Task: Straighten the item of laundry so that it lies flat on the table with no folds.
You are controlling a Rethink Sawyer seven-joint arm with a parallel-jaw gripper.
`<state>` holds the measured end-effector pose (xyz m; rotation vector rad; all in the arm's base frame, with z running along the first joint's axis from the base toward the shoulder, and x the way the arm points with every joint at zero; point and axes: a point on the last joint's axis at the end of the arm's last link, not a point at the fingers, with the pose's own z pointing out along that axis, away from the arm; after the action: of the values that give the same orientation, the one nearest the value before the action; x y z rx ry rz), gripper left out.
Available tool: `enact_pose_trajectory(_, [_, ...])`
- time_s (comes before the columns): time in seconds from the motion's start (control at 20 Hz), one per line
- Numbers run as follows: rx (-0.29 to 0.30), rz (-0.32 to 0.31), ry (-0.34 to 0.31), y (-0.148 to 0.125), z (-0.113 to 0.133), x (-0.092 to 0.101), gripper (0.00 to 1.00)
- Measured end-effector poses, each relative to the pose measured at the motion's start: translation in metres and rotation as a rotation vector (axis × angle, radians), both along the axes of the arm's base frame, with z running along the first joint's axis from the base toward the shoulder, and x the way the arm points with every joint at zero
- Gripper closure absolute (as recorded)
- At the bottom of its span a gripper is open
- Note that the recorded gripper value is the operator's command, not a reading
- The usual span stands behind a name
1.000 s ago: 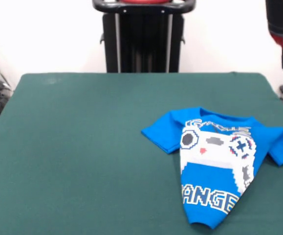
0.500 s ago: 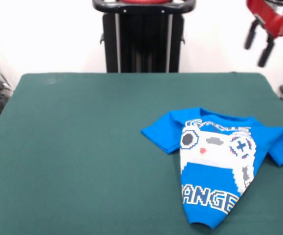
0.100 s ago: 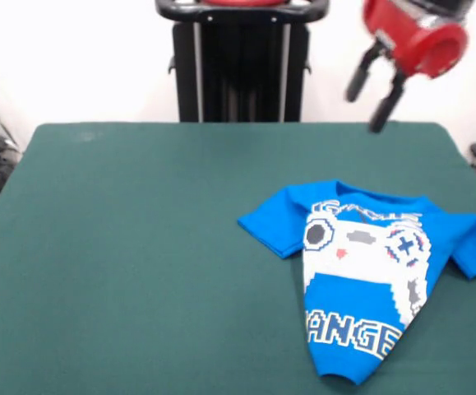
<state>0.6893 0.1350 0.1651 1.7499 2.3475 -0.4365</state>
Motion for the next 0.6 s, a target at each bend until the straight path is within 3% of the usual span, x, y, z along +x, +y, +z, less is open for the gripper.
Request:
enact_pose_trajectory(0.25, [-0.054, 0.010, -0.032, -0.031, -0.029, 0.008, 0.00])
enact_pose_trajectory(0.6, [-0.100, 0.043, -0.053, -0.063, -0.096, 0.014, 0.00])
